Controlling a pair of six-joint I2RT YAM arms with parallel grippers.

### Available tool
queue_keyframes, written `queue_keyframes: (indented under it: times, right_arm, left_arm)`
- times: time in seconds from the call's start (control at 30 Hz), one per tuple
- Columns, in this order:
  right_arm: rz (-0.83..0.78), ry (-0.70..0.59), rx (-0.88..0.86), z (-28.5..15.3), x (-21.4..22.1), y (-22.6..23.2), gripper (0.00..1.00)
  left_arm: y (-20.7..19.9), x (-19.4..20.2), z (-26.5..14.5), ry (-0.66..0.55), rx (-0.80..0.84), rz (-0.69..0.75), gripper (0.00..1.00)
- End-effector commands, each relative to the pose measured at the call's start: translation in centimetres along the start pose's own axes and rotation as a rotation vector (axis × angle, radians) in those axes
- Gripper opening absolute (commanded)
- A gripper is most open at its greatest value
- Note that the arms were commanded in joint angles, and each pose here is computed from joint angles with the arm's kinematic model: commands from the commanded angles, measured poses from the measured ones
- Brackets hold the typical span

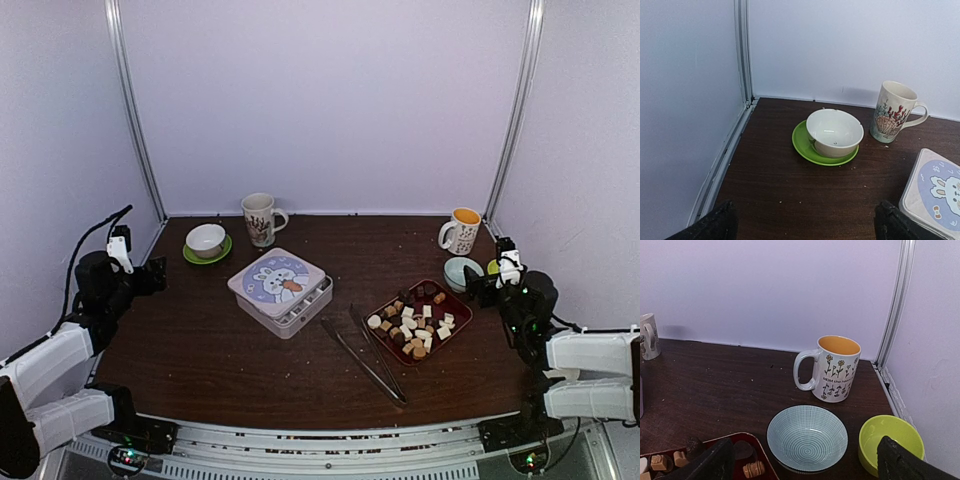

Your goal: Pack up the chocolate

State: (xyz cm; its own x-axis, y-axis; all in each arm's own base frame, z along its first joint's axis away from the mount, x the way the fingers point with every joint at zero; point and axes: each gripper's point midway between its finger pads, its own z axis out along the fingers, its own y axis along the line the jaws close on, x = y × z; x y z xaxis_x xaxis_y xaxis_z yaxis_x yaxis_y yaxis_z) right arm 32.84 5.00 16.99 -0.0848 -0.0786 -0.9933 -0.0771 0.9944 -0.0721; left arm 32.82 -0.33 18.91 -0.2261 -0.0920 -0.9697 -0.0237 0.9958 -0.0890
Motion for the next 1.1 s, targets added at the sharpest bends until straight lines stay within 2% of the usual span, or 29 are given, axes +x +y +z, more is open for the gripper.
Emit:
queue_keyframes:
  times: [0.0,0.2,0.43,0.57,0.77,0.9,1.07]
  right_arm:
    - [-0.004,-0.022,0.018,0.3,-1.1,-0.2,1.0]
    - [0.046,0.005,0.134,0.8,-0.9,-2.1,1.0]
    - [0.039,0.02,0.124,0.8,-1.0,-2.0,1.0]
    - [-0.017,-0.004,0.004,0.5,-2.9,0.0,1.0]
    - [0.012,0.027,-0.011,-0.3,-6.1,0.6,1.0]
    - [0.133,0.049,-0.012,-0.8,-8.3,0.6,1.0]
    - [0.329,0.216,0.006,-1.5,-8.3,0.6,1.0]
  left_arm:
    - [-0.2,-0.9,-0.1,-0.042,0.011,0.013,0.98]
    - [0.1,-0.9,0.1,-0.034,-0.012,0.005,0.98]
    - [0.5,-0.8,0.0,-0.035,-0.029,-0.003,0.98]
    - [0.0,-0.8,0.0,-0.037,-0.004,0.002,0.98]
    - [1.2,-0.6,0.0,-0.026,-0.07,-0.033,0.98]
    - [1.1,-0.4,-0.4,-0.028,-0.061,-0.118,0.98]
    - [-0.8,-0.4,-0.5,0.027,0.04,-0.267,0.98]
